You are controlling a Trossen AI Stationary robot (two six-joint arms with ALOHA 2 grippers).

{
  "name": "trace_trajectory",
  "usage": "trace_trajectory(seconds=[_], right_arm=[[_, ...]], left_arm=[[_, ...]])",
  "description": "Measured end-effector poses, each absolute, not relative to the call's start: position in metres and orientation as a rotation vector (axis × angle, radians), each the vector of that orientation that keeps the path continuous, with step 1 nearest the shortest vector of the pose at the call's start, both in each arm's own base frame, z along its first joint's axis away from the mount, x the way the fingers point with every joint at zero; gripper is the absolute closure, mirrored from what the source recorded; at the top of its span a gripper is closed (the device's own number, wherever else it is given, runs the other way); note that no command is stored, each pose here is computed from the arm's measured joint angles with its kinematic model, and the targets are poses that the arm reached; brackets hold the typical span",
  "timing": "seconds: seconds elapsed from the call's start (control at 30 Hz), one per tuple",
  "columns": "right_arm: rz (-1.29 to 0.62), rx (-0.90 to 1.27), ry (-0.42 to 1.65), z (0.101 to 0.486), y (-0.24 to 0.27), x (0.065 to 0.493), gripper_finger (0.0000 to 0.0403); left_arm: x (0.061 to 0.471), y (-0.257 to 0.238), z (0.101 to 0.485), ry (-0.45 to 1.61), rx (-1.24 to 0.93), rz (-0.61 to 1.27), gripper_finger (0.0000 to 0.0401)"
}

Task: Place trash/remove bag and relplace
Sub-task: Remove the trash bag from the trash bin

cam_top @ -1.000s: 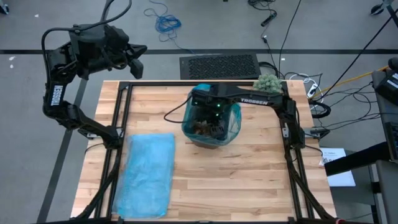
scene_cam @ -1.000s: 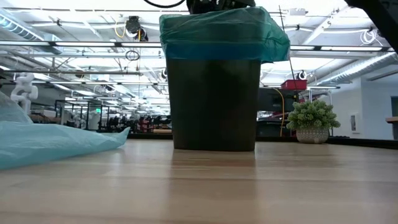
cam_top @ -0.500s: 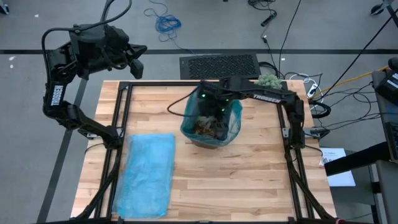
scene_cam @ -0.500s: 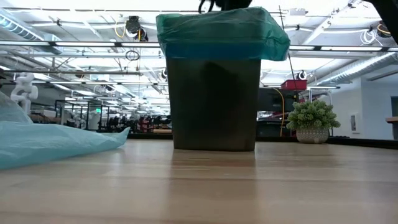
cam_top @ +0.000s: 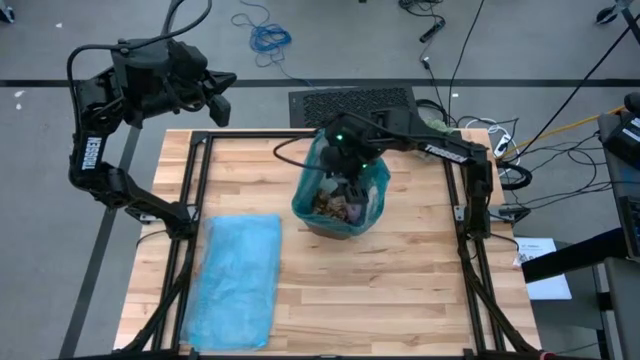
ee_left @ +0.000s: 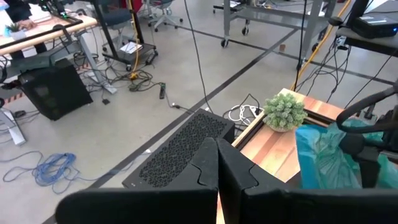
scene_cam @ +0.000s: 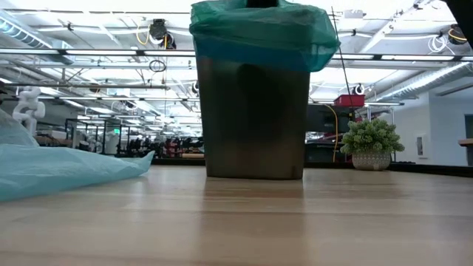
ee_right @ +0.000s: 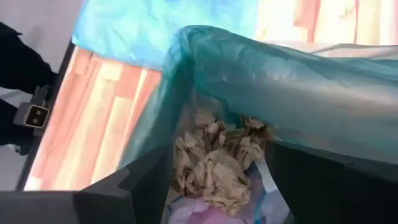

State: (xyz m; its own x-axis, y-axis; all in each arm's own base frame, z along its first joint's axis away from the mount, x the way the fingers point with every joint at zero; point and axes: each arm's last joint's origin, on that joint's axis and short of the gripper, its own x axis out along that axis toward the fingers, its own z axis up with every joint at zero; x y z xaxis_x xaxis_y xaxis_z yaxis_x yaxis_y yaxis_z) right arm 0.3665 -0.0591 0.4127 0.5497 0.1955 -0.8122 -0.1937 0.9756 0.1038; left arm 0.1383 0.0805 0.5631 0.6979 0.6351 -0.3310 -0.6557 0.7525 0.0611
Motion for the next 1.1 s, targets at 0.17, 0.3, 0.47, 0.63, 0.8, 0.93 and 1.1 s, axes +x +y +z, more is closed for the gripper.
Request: trace_trajectory(seconds=[0.17,0.3,0.47,0.63,0.8,0.93,1.1], right_arm=[[0.246,-0.069,1.008,0.404,-0.061,0.37,0.0156],[0.315,-0.092,0.991,0.404,-0.054,0.371,0.0156],[0.443,0.188,0.905,0.409,-0.061,0.371,0.0156],[0.576,0.499,0.845,0.415,-0.074,0.368,0.0156],[0.733,0.728,0.776,0.423,-0.085,0.367,0.0156],[0.829,0.809,0.721,0.43,-0.091,0.368,0.0156],[0.818,0.824,0.731,0.434,-0.089,0.363,0.0156]], left_arm=[[0.138,0.081,0.563,0.324,-0.119,0.733,0.0401],[0.138,0.081,0.563,0.312,-0.153,0.754,0.0401],[0.137,0.081,0.561,0.317,-0.186,0.761,0.0401],[0.138,0.08,0.562,0.316,-0.188,0.751,0.0401],[0.138,0.08,0.562,0.31,-0.189,0.747,0.0401],[0.138,0.08,0.562,0.31,-0.19,0.742,0.0401],[0.141,0.081,0.559,0.305,-0.286,0.75,0.0401]])
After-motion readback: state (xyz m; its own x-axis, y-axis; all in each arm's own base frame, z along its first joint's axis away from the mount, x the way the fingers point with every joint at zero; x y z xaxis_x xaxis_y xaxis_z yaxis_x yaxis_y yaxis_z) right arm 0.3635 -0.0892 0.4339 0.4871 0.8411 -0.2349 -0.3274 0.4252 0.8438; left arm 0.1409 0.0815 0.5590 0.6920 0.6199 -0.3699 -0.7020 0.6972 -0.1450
